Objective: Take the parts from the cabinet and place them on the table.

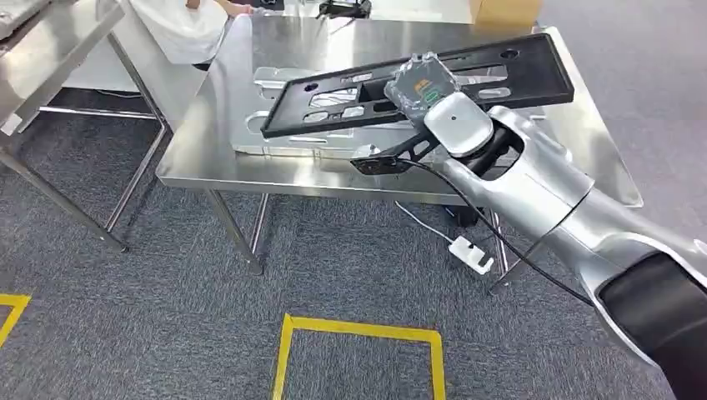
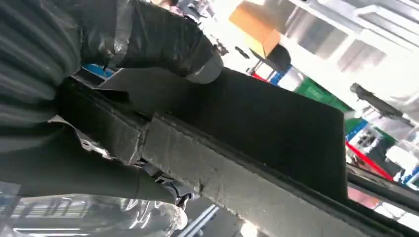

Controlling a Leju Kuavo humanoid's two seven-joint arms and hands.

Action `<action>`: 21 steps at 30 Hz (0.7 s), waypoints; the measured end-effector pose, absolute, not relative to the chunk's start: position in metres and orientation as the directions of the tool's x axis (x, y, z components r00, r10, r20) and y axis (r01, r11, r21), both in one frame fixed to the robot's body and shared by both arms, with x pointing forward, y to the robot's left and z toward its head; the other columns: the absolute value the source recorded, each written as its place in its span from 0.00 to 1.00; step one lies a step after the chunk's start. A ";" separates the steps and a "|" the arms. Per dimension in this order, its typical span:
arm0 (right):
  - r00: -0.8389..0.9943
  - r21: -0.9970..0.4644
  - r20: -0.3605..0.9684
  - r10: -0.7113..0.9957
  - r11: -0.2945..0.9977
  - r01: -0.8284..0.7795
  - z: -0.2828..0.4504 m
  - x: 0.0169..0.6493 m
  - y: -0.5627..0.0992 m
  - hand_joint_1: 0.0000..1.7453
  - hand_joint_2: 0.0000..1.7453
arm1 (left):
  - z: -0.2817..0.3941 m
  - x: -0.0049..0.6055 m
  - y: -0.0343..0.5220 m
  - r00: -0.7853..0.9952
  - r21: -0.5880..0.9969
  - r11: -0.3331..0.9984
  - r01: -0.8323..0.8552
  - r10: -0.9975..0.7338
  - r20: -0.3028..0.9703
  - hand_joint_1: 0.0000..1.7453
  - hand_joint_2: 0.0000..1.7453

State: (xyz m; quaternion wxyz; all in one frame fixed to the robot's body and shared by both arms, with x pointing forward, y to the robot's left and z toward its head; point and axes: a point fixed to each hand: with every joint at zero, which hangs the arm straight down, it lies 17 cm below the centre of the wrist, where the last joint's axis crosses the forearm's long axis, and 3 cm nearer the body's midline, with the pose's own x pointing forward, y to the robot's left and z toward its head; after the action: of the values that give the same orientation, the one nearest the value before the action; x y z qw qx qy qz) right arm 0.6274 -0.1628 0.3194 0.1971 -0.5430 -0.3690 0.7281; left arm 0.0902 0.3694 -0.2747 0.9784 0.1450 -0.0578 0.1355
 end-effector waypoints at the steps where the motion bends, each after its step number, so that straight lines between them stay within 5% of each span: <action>1: -0.321 -0.746 -0.652 0.687 -0.656 0.109 0.322 0.629 -0.167 0.92 1.00 | -0.275 0.090 0.369 0.957 0.269 0.921 -0.282 0.249 0.152 0.00 1.00; 21: -0.073 -0.746 -0.662 0.746 -0.665 -0.026 0.359 0.641 -0.282 0.92 1.00 | -0.274 0.091 0.370 0.958 0.287 0.917 -0.276 0.238 0.162 0.00 1.00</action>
State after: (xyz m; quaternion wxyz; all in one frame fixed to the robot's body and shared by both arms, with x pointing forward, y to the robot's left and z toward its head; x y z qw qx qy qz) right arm 0.6414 -0.2824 0.3588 0.2870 -0.6173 -0.2917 0.6720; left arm 0.0907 0.3696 -0.2743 0.9771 0.1553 -0.0618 0.1316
